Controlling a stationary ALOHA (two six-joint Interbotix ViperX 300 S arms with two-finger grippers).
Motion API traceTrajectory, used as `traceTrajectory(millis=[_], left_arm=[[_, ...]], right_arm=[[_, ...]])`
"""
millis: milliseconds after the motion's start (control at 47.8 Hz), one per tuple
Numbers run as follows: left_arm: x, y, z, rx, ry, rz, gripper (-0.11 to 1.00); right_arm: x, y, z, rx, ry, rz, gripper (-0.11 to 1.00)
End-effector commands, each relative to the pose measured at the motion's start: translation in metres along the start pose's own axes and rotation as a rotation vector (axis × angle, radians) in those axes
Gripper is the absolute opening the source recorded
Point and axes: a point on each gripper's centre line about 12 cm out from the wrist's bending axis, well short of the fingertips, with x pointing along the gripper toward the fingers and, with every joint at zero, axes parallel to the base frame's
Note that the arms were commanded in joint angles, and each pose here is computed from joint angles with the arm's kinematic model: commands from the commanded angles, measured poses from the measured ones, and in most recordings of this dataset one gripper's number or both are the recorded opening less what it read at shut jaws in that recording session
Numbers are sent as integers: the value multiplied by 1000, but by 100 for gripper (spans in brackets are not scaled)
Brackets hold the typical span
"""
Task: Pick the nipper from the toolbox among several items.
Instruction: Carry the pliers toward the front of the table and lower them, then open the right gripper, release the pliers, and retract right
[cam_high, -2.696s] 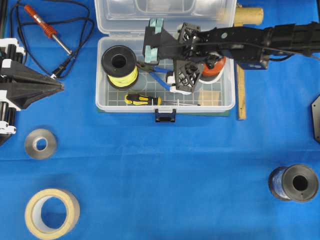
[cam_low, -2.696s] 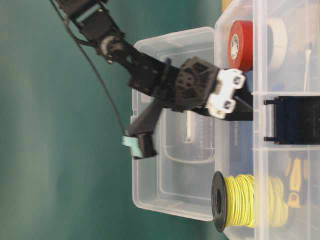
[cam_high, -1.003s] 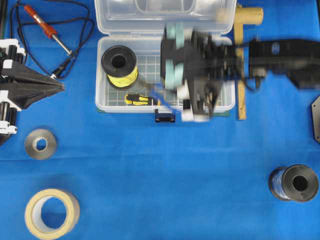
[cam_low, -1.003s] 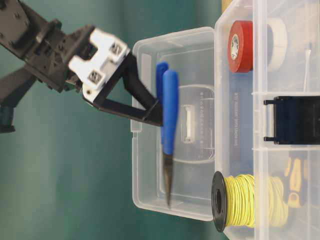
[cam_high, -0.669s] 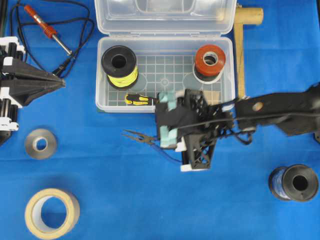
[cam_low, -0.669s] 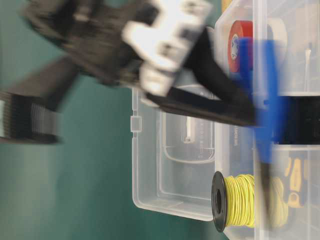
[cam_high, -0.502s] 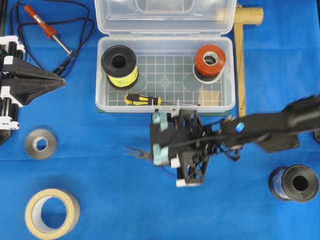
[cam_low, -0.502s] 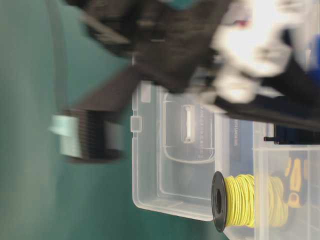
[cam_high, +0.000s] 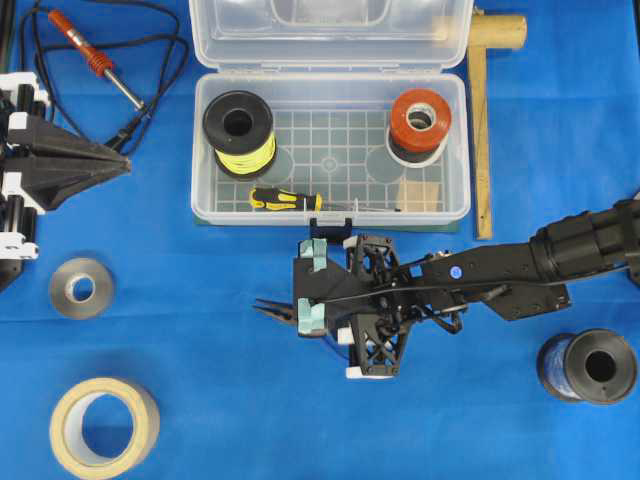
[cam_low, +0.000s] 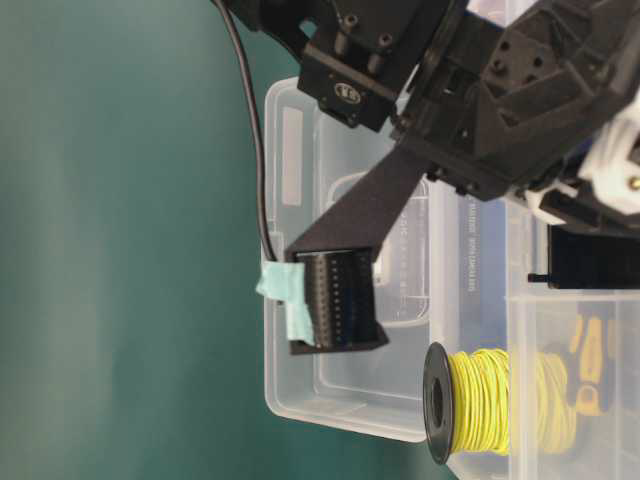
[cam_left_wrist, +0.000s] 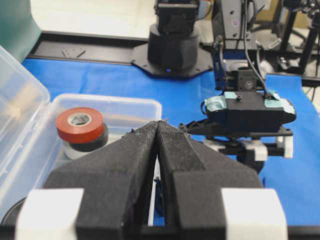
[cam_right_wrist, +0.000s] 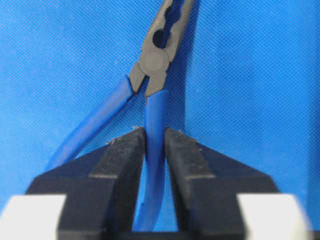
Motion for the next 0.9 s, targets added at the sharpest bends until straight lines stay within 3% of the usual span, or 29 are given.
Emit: traceTrajectory(millis=[0,105,167,293,481,711,878], left_arm=[[1,0,4,-5,-11,2,0],[1,0,4,-5,-11,2,0],[1,0,4,-5,-6,2,0],[0,0,4,-6,3,2,0],[0,0,4,-8,5,2,0],[-1,0,3,-12,5,3,0],[-1,0,3,-9,5,1,0]], right_arm=[[-11,2,11,1,-27,7,40],[-26,-1,18,2,-40,0,71],[-44,-3,26,-1,-65,-1,82],[-87,-2,41,-45,-135,-6,70],[-155,-9,50,-115,-244,-44,72],[-204,-35,34,-92,-353,-59,72],[-231,-49,15,-74,-457,-37,72]])
